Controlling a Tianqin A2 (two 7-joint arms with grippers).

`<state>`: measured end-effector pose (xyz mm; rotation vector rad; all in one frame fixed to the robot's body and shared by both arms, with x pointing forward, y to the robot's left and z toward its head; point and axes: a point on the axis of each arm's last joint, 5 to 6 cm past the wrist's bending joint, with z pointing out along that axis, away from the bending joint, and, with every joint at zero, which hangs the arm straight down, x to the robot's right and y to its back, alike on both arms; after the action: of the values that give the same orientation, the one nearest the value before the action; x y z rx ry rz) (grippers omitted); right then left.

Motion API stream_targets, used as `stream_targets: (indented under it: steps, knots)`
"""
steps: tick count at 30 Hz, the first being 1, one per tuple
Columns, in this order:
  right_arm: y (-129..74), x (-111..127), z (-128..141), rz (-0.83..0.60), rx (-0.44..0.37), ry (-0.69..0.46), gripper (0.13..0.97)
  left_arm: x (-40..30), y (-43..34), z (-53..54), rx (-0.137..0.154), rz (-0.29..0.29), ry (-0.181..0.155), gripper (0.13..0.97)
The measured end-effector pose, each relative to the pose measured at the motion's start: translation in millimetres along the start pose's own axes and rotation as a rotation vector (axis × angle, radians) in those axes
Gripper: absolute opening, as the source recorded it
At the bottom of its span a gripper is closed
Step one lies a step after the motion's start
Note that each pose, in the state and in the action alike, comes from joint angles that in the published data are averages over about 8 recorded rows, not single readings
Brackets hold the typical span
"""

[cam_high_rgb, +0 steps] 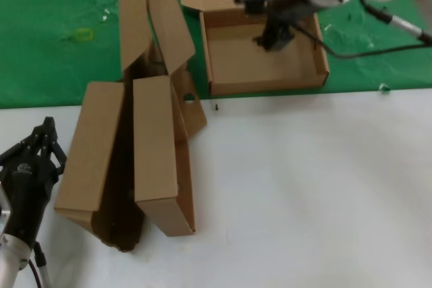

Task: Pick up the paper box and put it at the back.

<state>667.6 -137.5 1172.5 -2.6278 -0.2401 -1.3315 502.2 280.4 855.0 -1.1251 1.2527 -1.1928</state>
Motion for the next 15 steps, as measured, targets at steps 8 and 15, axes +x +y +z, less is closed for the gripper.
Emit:
stream_targets:
  steps: [8,15]
  knots:
    - [23,-15,-79,-0.052,0.063,0.149,0.673,0.0,0.0,0.0,0.000,0.000,0.000,0.143]
    - [52,-59,-129,-0.010,0.151,0.303,0.805,0.0,0.0,0.0,0.000,0.000,0.000,0.143]
